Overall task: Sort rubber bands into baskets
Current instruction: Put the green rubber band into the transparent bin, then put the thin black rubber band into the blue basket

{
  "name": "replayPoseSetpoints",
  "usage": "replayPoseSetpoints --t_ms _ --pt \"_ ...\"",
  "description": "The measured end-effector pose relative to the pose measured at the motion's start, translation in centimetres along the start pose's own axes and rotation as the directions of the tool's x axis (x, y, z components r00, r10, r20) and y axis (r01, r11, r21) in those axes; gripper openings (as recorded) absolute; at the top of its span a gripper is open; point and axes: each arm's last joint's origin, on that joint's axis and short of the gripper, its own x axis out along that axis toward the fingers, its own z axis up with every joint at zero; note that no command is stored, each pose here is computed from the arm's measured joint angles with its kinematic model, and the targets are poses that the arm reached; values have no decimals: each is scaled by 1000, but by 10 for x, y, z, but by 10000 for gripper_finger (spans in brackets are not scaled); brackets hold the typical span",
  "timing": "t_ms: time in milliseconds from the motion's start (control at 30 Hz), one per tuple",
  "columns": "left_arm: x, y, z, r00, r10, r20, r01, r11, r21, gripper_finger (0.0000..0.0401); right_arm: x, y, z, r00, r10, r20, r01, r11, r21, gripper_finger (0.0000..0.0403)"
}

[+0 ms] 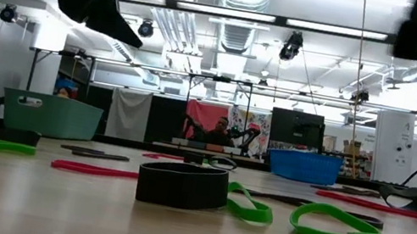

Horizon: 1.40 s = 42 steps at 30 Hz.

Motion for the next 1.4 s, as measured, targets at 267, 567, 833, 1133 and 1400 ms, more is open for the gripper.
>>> replayPoseSetpoints --t_ms 267,567,833,1133,1400 --pt "6 -4 -2 1000 0 -13 0 1000 9 113 22 -17 -49 992 -65 -110 93 960 266 9" --pt "8 -5 1 1000 1 16 -1 1000 9 113 32 -25 -58 986 -127 -105 154 937 313 30" --pt "8 -5 2 1000 1 17 -1 1000 6 113 32 -26 -57 986 -153 -72 168 936 311 83" --pt "8 -5 2 1000 1 17 0 999 -37 113 28 -25 -51 971 -227 72 208 955 213 127" --pt "8 -8 1 994 -109 20 111 985 -131 113 16 -24 -32 846 -369 385 387 921 34 146"
